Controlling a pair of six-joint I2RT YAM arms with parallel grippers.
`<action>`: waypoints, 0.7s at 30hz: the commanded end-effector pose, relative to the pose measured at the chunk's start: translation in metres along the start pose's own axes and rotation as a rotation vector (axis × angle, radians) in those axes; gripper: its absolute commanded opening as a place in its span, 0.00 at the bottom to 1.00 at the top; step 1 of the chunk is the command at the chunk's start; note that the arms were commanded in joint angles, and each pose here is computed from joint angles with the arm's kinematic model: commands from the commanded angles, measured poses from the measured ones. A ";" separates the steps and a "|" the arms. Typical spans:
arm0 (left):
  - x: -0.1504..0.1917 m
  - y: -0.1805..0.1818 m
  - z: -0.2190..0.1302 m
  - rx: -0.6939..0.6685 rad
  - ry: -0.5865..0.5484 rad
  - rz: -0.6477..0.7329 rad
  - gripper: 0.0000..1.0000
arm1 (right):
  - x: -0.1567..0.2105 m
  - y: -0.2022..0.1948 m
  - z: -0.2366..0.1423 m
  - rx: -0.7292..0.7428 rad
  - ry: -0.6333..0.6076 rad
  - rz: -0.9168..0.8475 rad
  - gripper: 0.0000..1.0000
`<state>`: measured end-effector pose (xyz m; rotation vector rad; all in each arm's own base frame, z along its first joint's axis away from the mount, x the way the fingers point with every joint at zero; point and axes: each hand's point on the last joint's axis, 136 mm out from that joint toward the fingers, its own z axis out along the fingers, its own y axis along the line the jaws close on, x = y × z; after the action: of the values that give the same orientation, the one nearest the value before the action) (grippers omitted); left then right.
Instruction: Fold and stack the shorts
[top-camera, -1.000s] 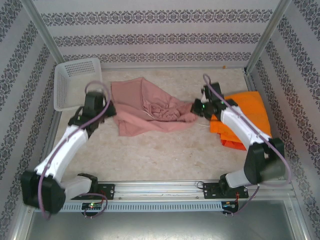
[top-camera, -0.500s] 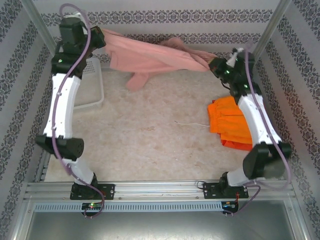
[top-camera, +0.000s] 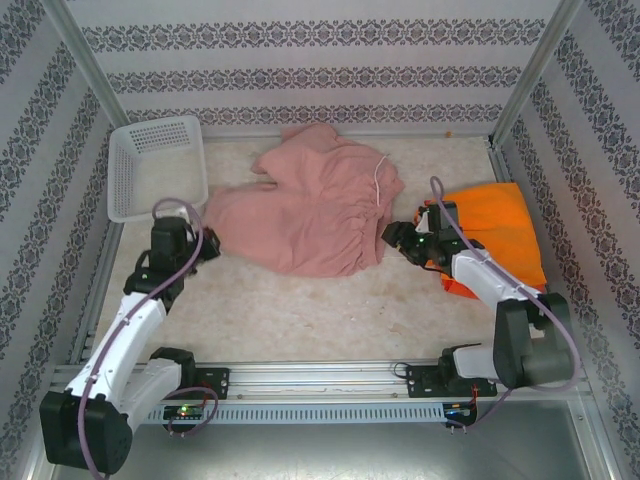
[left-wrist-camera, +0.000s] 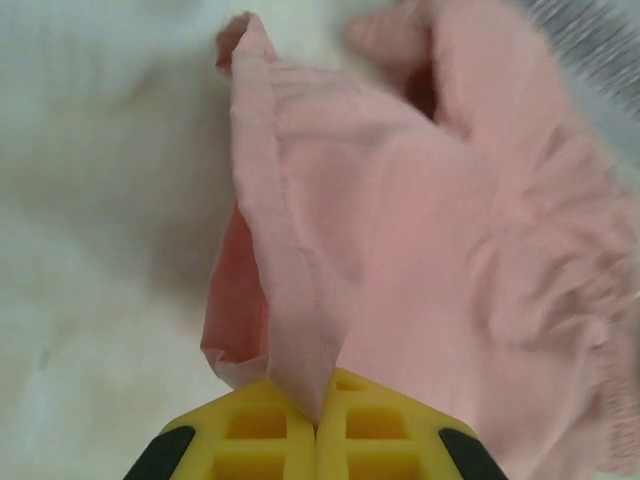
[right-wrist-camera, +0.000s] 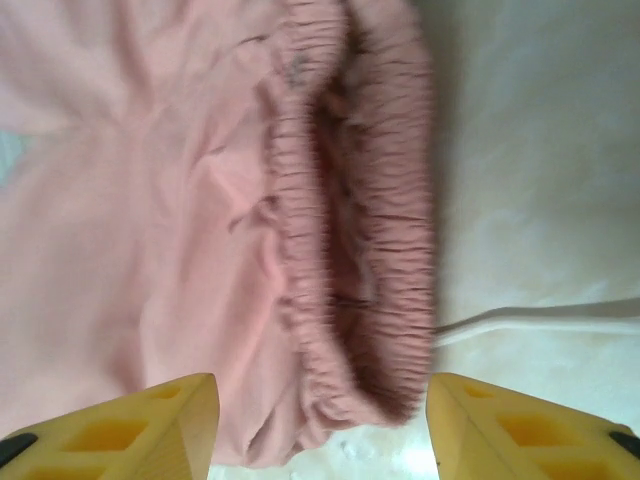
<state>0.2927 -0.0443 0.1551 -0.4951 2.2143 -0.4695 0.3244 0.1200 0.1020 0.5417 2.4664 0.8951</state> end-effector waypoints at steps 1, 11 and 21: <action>-0.003 -0.008 -0.023 0.053 -0.059 -0.026 0.07 | 0.002 0.021 -0.015 0.010 -0.059 -0.142 0.61; 0.008 0.009 -0.028 -0.007 -0.058 -0.021 0.09 | 0.042 0.014 0.002 0.311 0.058 -0.385 0.72; 0.018 0.016 -0.020 -0.019 -0.039 -0.028 0.12 | 0.051 -0.003 0.033 0.381 0.144 -0.458 0.60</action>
<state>0.2649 -0.0353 0.1516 -0.5373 2.1768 -0.4480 0.2953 0.1587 0.0658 0.0732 2.7295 0.3523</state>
